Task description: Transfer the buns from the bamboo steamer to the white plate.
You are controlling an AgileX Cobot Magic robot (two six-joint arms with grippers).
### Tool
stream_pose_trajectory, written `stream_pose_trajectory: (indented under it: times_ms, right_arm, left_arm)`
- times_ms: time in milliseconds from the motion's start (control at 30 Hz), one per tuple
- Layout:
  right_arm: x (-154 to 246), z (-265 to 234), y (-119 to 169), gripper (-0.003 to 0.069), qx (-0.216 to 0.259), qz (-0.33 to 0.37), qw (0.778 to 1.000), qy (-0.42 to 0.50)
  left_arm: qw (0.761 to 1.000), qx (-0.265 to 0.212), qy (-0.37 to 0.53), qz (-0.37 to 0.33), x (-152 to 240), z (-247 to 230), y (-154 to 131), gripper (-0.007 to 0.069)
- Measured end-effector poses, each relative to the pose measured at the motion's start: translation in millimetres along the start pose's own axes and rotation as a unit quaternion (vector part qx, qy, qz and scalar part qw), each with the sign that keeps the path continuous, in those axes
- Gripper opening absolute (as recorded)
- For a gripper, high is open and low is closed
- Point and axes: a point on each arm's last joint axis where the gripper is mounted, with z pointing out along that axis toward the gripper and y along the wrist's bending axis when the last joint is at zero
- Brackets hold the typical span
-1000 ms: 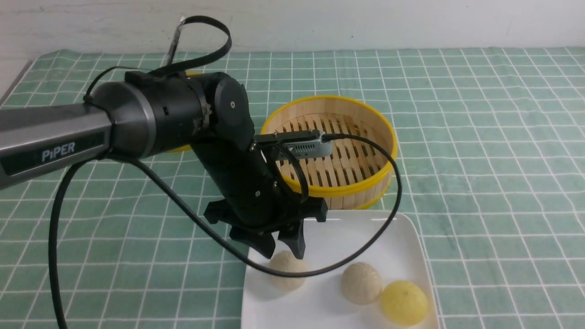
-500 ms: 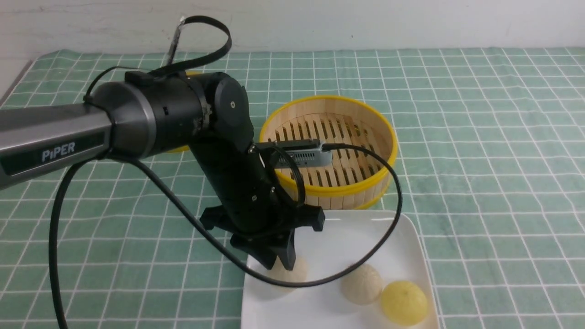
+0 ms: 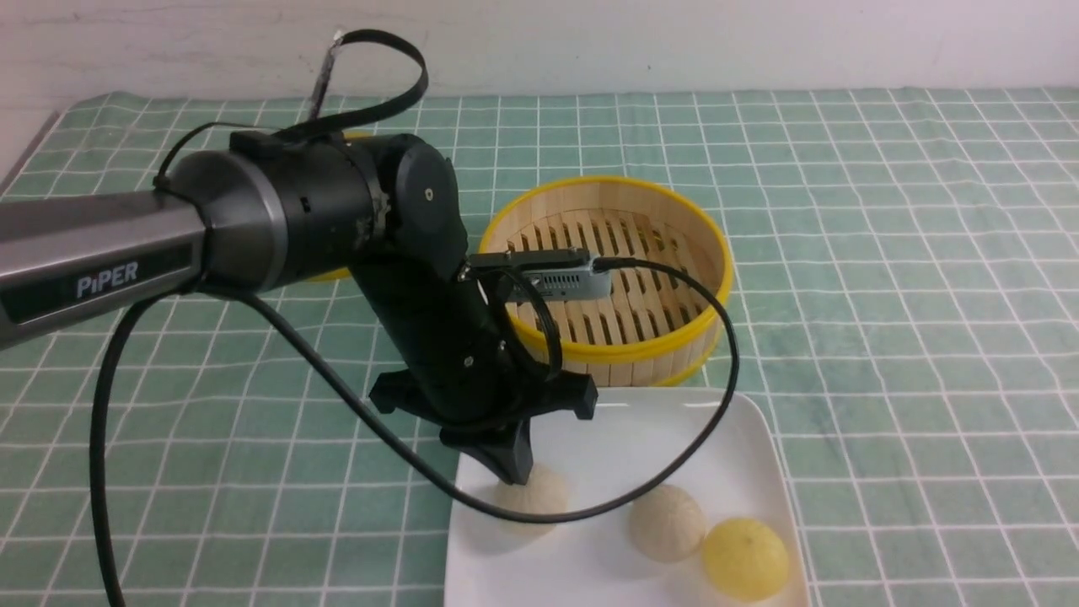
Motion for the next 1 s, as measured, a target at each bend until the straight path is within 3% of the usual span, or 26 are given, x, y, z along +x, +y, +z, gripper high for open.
stream_pose_trajectory:
  times_ms: [133,367,467,600,867,1000]
  right_arm:
    - [15.9,5.9,-3.1,0.0001,0.022,0.002,1.0,0.023]
    - [41.9,7.2,-16.0,0.0004,0.136,0.011,0.99,0.038]
    - [64.0,7.2,-25.7,0.0006,0.221,0.011,0.974,0.052]
    - [83.6,9.0,-32.2,0.0013,0.264,0.024,0.961,0.08]
    - [99.1,11.9,-35.0,0.0021,0.274,0.029,0.957,0.093]
    - [98.9,12.2,-35.0,0.0027,0.274,0.028,0.957,0.089]
  left_arm:
    - [1.0,-0.013,-0.005,0.009,-0.9,0.0,2.3,0.0001]
    - [0.998,-0.049,-0.022,0.039,-1.5,-8.0,7.6,0.0001]
    - [0.993,-0.068,-0.07,0.068,2.0,-38.5,5.8,0.0001]
    - [0.984,-0.077,-0.13,0.09,13.7,-82.0,1.5,0.0001]
    - [0.96,-0.073,-0.245,0.117,65.6,-175.1,-5.6,0.0001]
    - [0.945,-0.079,-0.297,0.115,110.1,-221.2,-1.8,0.0001]
